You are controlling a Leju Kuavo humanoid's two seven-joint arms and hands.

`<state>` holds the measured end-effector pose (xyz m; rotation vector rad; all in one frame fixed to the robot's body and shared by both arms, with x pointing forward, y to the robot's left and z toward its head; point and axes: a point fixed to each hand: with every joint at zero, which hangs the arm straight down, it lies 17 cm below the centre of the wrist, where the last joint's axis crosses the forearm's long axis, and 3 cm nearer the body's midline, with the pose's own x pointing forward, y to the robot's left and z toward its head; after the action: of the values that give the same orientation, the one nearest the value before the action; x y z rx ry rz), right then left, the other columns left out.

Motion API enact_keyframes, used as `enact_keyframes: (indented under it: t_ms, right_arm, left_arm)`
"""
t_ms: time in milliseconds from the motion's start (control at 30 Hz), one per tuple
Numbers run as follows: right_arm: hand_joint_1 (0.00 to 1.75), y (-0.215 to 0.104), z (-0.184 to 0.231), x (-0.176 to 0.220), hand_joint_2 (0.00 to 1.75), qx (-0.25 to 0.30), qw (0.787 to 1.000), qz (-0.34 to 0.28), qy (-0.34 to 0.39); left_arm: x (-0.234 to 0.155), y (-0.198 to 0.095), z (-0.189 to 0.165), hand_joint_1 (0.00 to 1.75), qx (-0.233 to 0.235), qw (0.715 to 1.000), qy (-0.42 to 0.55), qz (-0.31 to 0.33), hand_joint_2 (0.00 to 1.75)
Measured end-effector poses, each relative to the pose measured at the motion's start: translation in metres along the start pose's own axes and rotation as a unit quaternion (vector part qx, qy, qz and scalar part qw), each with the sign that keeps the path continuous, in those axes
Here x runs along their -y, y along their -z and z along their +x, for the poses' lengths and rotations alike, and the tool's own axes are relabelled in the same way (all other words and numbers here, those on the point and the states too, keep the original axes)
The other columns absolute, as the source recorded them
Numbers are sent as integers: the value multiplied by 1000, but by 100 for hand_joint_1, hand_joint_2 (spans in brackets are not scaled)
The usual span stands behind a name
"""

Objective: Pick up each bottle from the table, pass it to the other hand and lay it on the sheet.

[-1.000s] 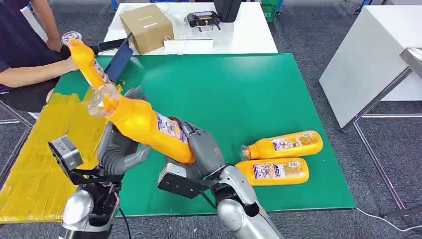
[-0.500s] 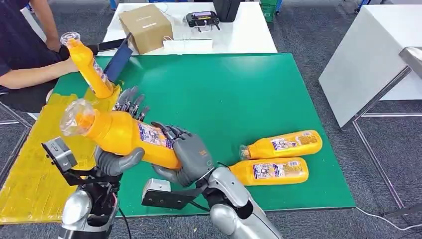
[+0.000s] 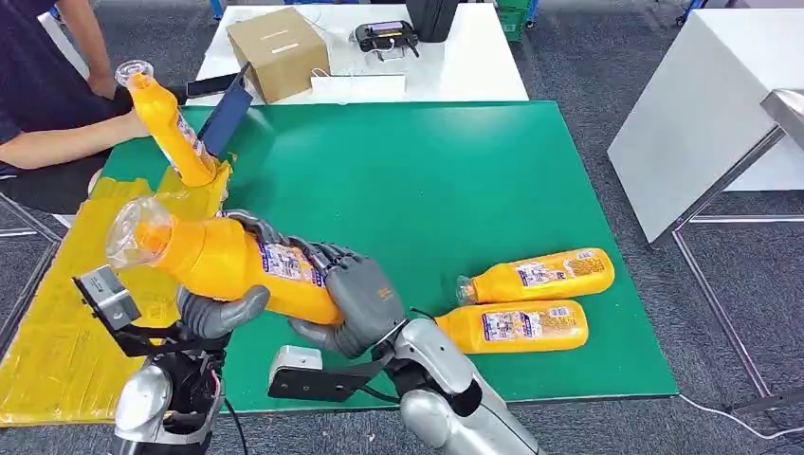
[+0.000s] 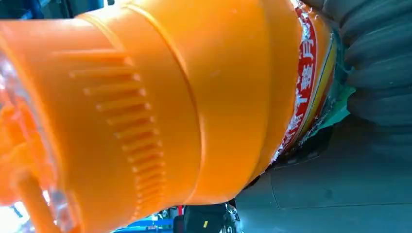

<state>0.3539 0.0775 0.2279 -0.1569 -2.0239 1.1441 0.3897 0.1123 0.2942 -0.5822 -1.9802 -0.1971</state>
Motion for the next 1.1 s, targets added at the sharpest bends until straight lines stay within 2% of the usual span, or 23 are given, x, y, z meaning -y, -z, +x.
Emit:
enact_keyframes:
  t_ms: [67,100,133,233,300,367,400,433,500,600,667,767,833,933,1100]
  right_arm:
    - [175,0,0,0,175,-1,1000,0,1]
    - [155,0,0,0,175,-2,1000,0,1]
    - [0,0,-1,0,175,-3,1000,0,0]
    - [0,-3,-6,-2,175,-15,1000,0,-11]
    - [0,-9,-10,-2,175,-26,999,-3,-19]
    - [0,-17,-12,3,175,-34,999,-12,-21]
    - [0,-21,-10,7,175,-35,999,-18,-19]
    - [0,-26,-7,14,175,-34,999,-27,-16]
    - [0,-39,-6,28,175,-36,998,-44,-8]
    - [0,-70,-16,53,175,-53,995,-80,6]
    - [0,-97,-23,69,175,-64,992,-109,5]
    - [0,-135,-34,91,175,-79,987,-142,-7]
    - [0,-146,-37,100,175,-84,985,-149,-18]
    - [0,-161,-37,112,175,-82,983,-162,-28]
    - [0,-184,-32,136,175,-67,978,-193,-44]
  left_arm:
    - [0,0,0,175,1,1000,0,0,175]
    - [-1,0,0,175,1,1000,0,1,175]
    - [-2,0,0,175,1,1000,2,2,175]
    - [-8,0,-1,175,3,999,47,14,175]
    - [-16,2,-4,175,4,990,136,29,175]
    - [-36,5,-1,175,9,960,275,57,175]
    - [-48,6,4,175,15,931,358,74,175]
    - [-62,6,11,175,25,881,464,87,175]
    - [-80,2,20,175,39,786,611,87,175]
    - [-107,-16,2,175,13,675,736,49,175]
    - [-127,-36,-19,175,-16,628,778,25,175]
    - [-157,-70,-47,175,-58,599,799,-4,175]
    - [-170,-83,-58,175,-80,587,806,-19,175]
    - [-189,-101,-74,175,-113,545,829,-50,175]
    - [-225,-142,-106,175,-169,534,822,-106,175]
